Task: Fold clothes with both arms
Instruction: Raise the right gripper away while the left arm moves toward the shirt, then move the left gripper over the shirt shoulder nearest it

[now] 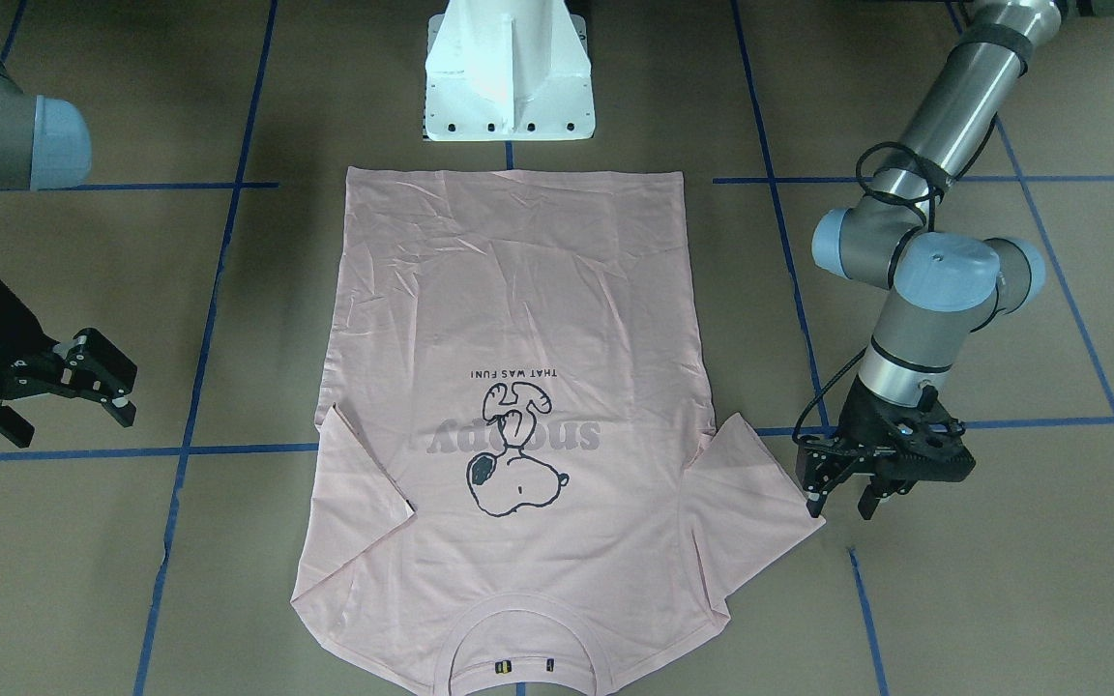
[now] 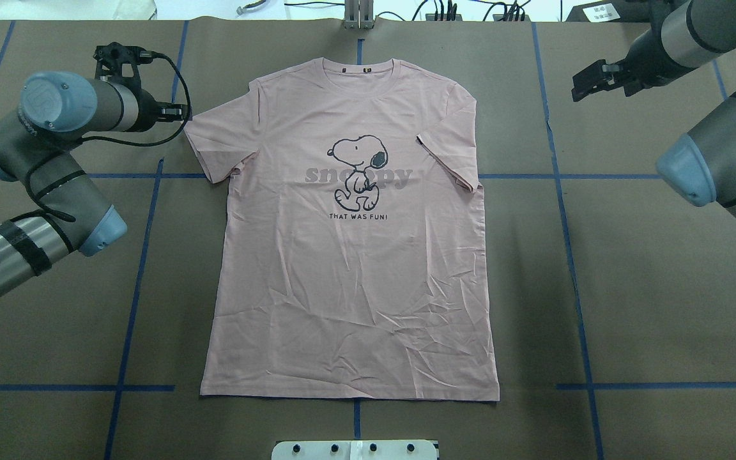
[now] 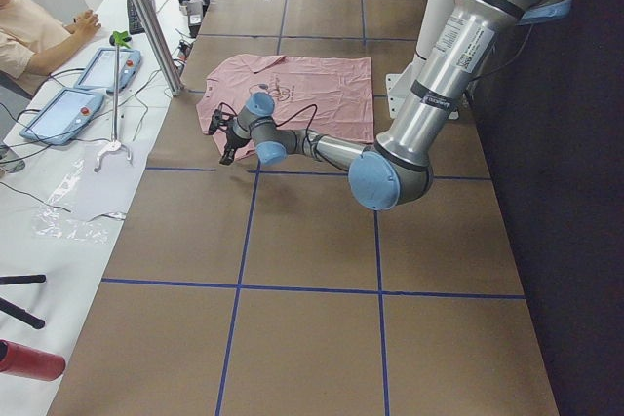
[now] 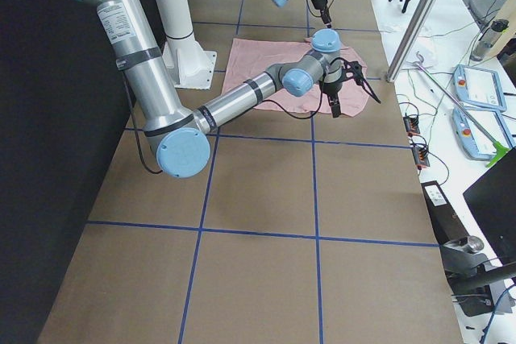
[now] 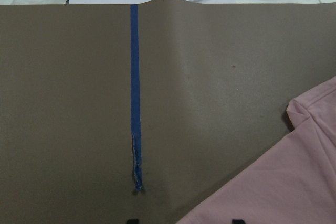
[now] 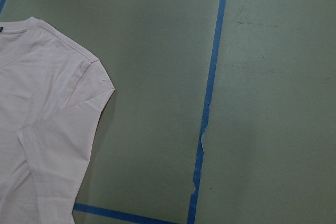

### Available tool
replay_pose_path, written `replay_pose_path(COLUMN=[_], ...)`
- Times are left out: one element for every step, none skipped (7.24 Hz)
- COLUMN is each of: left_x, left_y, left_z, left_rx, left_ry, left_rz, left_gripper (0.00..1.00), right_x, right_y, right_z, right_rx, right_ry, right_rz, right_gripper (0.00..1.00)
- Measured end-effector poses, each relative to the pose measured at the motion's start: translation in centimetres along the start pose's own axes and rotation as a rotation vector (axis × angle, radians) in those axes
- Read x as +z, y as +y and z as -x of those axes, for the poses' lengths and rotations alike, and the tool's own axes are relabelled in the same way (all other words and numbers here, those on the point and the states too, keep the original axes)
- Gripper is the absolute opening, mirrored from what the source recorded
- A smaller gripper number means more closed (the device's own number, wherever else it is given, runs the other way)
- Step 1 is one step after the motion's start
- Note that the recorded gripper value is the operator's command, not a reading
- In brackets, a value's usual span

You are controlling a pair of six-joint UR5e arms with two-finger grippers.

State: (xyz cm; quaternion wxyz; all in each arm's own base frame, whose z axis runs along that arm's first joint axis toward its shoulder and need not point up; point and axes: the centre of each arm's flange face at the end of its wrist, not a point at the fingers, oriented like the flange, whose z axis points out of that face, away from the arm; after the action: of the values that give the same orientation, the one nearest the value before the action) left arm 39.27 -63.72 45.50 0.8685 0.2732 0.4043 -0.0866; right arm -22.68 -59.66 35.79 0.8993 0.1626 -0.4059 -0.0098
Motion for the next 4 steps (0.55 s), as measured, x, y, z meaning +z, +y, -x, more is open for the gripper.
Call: replay_pose_path(left_x=[0.77,1.07,1.27,1.40], left_y=[0.16,0.15,0.13,0.11], left_z=[0.01,-0.07,-0.09,-0.14], left_rx=[0.000,0.000,-0.001,-0.001], left_ry=[0.002,0.003,0.002,0.001], left_rz=[-0.005,-0.007,-0.007,-0.006], left_gripper=[0.60,0.59,0.57,0.57], right_x=[0.01,0.05,0.11,0.18], right_y=[0.01,0.02,0.02,0.03], right_z=[-0.04,-0.09,-0.14,-0.18], right_rx=[0.001,0.001,0.002,0.002], right_ry=[0.001,0.002,0.004,0.005], right_rz=[-0.001,-0.001,0.000,0.002], right_gripper=[1.00,1.00,1.00,1.00])
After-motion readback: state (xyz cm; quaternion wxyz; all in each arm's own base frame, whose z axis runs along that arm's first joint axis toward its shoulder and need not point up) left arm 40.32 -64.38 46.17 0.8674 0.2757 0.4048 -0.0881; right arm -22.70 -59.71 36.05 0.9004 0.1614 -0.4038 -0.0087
